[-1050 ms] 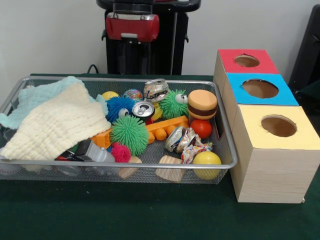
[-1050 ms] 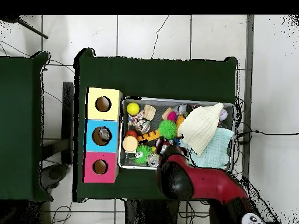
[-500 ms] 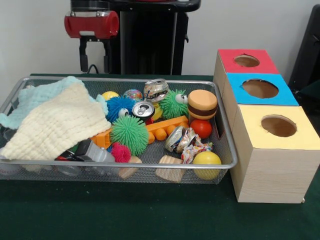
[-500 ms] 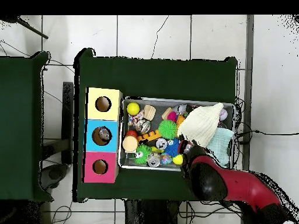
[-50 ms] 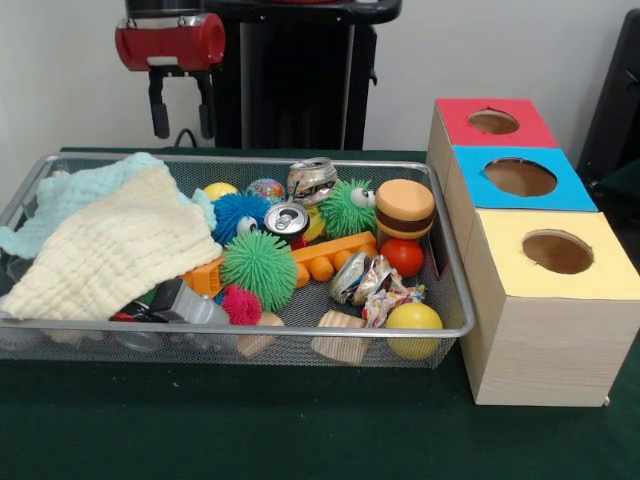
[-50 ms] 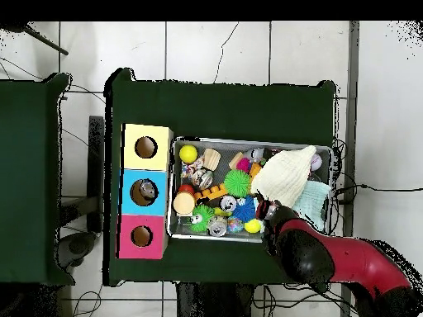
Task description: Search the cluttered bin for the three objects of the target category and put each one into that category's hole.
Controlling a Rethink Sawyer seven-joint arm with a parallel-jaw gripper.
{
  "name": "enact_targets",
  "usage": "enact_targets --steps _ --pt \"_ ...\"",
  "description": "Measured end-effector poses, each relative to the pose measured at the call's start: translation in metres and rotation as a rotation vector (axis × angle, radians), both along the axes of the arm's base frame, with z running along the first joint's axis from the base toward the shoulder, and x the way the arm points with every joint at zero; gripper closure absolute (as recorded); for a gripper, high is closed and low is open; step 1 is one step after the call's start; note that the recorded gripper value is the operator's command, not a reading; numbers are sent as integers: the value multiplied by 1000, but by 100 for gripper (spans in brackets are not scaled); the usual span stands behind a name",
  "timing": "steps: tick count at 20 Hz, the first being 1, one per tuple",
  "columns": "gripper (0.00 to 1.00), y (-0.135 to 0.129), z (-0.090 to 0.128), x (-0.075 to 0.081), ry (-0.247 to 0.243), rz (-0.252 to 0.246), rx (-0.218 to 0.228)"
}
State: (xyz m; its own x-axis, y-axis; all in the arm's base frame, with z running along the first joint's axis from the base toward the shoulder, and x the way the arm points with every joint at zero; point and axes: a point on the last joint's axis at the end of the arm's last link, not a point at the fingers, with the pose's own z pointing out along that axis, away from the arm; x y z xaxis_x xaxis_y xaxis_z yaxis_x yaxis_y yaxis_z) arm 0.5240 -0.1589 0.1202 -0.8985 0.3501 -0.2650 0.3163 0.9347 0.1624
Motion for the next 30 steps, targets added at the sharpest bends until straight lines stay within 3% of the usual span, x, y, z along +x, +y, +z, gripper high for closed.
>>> enact_targets --steps 10,20,25,30 --pt "0 -2 2 11 -23 67 -2" --pt "0 -30 -12 32 -64 96 -22" --pt "0 -41 -20 42 -72 120 -54" --pt "0 -41 -29 53 -91 182 -102"
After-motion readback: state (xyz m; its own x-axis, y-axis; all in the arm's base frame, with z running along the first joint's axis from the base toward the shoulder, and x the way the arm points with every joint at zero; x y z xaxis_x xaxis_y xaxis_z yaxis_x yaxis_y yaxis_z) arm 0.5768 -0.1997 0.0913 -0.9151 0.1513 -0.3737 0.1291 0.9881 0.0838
